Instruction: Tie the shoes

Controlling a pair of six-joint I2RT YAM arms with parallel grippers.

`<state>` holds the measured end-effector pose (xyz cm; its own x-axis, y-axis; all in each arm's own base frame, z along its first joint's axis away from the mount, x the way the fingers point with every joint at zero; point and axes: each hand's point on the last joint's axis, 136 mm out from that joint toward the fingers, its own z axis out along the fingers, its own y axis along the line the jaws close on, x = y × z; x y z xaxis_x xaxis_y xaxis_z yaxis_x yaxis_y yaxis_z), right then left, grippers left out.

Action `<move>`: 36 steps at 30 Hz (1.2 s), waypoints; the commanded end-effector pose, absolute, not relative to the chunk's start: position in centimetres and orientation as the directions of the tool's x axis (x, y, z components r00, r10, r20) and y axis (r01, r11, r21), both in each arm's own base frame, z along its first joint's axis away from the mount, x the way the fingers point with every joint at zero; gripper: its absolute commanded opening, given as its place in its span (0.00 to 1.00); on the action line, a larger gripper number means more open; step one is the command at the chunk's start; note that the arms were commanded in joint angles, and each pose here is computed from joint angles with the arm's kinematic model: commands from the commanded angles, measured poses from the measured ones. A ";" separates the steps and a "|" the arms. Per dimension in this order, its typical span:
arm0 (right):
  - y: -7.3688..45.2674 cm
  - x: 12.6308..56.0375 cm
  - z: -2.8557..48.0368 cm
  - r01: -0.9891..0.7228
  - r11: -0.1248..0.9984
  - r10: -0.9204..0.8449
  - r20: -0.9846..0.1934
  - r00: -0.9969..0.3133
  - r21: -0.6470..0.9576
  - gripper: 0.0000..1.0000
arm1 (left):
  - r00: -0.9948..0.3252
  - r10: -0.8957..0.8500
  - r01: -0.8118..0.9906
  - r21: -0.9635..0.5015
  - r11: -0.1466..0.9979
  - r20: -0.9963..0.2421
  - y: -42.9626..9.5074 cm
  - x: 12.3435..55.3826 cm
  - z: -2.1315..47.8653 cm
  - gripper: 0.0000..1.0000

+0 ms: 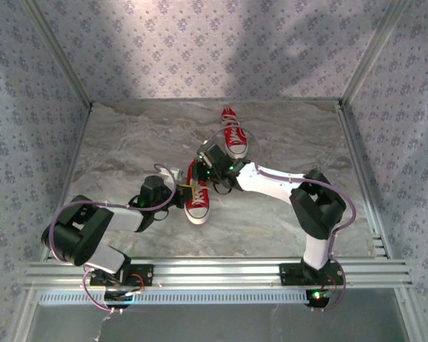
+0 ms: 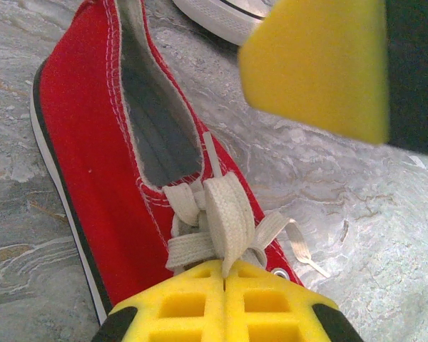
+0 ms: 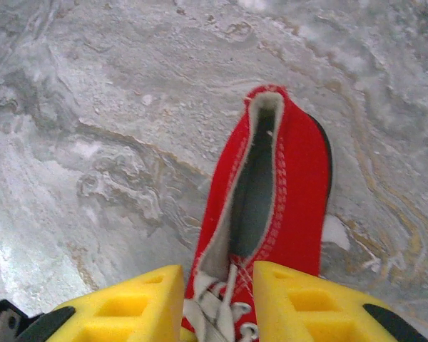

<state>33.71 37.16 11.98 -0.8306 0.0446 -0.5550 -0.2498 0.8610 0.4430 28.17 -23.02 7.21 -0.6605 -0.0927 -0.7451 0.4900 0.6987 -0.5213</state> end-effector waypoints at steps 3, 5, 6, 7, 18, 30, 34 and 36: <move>37.7 33.9 11.2 -0.248 0.873 0.017 -0.536 -0.844 0.419 0.30 | -0.652 -0.078 0.518 -0.519 0.680 -0.754 -23.3 28.0 7.6 0.00; 37.7 34.0 10.9 -0.244 0.881 0.010 -0.531 -0.847 0.406 0.28 | -0.652 -0.080 0.518 -0.520 0.680 -0.754 -23.3 28.0 7.6 0.00; 37.7 34.0 10.8 -0.244 0.882 0.006 -0.529 -0.849 0.402 0.27 | -0.652 -0.080 0.518 -0.520 0.680 -0.754 -23.3 28.0 7.6 0.00; 37.8 34.1 10.7 -0.243 0.885 0.003 -0.526 -0.850 0.397 0.27 | -0.652 -0.080 0.518 -0.519 0.680 -0.754 -23.3 28.0 7.6 0.00; 38.1 34.2 9.7 -0.244 0.892 -0.021 -0.504 -0.864 0.381 0.22 | -0.650 -0.080 0.519 -0.519 0.680 -0.755 -23.3 28.0 7.7 0.00; 37.9 34.1 9.1 -0.234 0.900 -0.027 -0.489 -0.872 0.369 0.22 | -0.650 -0.078 0.521 -0.518 0.678 -0.756 -23.3 28.0 7.6 0.00; 38.1 34.1 9.1 -0.238 0.896 -0.028 -0.487 -0.873 0.375 0.17 | -0.650 -0.079 0.520 -0.518 0.679 -0.756 -23.3 28.0 7.6 0.00; 38.1 34.1 9.2 -0.237 0.895 -0.025 -0.490 -0.872 0.377 0.13 | -0.651 -0.078 0.521 -0.518 0.679 -0.755 -23.3 27.9 7.6 0.00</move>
